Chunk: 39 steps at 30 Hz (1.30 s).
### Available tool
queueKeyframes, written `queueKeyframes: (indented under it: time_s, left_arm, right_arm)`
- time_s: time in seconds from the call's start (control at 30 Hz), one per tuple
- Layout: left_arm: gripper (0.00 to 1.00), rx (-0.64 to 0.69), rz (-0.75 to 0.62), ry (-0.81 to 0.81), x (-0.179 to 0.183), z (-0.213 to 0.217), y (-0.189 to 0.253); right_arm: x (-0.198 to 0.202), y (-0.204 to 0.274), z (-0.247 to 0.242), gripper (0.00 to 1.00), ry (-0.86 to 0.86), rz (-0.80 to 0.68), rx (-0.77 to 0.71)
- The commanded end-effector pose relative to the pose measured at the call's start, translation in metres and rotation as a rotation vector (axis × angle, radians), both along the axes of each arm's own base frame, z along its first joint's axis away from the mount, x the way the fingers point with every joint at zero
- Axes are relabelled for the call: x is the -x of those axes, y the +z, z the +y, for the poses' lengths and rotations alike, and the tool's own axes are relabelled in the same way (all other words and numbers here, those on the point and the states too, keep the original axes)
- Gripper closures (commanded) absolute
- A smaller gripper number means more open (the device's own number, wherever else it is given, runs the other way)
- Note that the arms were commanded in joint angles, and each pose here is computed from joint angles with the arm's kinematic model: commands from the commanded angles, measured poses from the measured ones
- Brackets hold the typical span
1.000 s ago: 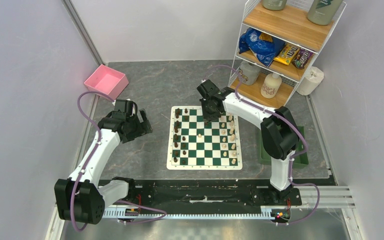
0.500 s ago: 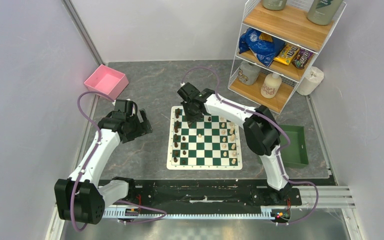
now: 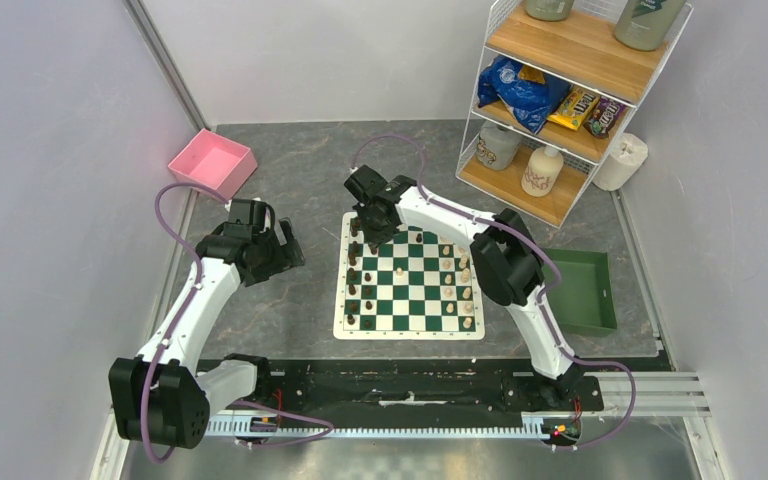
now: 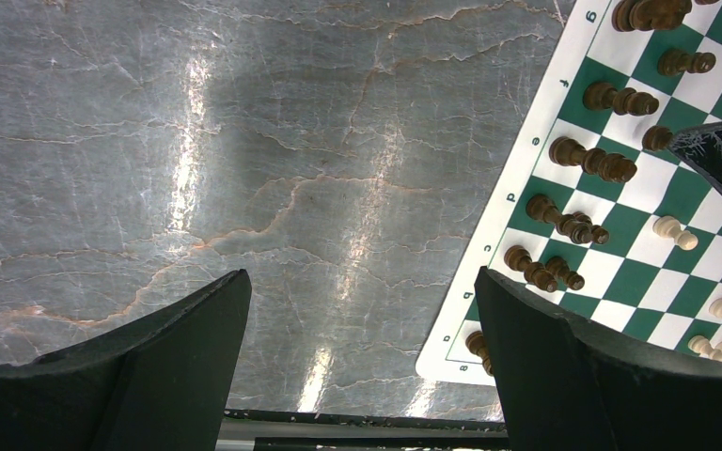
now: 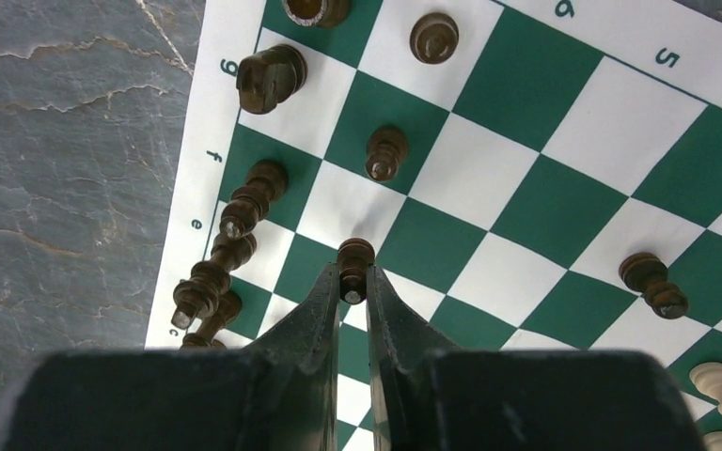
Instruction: Set up the chess pieces on the board
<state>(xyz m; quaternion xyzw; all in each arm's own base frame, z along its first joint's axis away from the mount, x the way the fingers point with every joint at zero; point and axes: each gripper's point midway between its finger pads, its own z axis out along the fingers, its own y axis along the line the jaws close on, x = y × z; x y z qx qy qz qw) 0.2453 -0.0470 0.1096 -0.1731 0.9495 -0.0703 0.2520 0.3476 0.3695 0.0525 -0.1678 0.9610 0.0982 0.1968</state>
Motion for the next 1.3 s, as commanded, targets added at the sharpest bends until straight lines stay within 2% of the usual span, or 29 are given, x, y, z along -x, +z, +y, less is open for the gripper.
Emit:
queueKeyframes:
  time_s: [0.0, 0.93, 1.27]
  left_arm:
    - [0.04, 0.007, -0.048, -0.019, -0.009, -0.002, 0.015]
    - [0.04, 0.008, -0.045, -0.018, -0.009, -0.002, 0.015]
    - [0.04, 0.007, -0.042, -0.018, -0.009, -0.002, 0.014]
  right_arm:
    - [-0.006, 0.006, 0.010, 0.82, 0.032, -0.028, 0.007]
    - [-0.010, -0.008, 0.016, 0.81, 0.041, -0.028, 0.034]
    - [-0.009, -0.012, 0.016, 0.75, 0.043, -0.024, 0.041]
